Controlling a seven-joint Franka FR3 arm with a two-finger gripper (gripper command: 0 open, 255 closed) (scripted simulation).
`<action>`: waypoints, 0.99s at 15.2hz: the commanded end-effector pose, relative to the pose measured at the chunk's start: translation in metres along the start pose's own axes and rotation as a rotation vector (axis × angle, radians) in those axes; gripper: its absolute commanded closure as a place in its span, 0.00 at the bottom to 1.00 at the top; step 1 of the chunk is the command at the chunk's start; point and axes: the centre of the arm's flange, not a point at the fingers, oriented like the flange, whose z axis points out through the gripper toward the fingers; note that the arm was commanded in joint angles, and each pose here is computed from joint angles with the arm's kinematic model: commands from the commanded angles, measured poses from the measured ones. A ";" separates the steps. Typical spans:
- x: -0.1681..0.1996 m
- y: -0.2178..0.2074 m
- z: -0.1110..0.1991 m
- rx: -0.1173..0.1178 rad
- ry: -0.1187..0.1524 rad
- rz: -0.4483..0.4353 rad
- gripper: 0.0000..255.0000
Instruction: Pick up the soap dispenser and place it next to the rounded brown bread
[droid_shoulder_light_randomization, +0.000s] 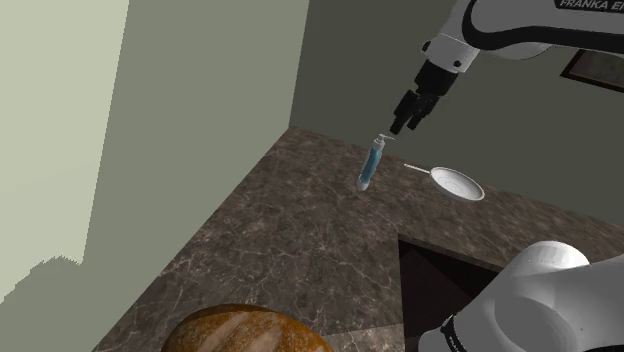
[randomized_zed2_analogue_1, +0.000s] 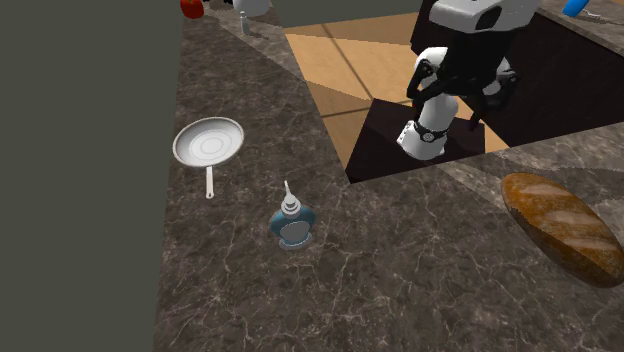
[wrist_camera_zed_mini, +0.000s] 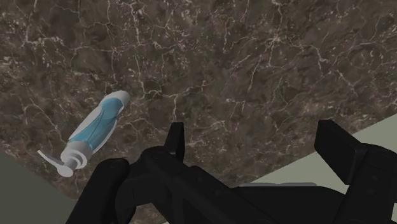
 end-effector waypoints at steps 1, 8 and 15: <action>0.014 0.019 0.013 -0.004 -0.005 0.013 0.00; 0.061 0.087 0.054 -0.016 -0.022 0.057 0.00; 0.105 0.158 0.095 -0.028 -0.040 0.102 0.00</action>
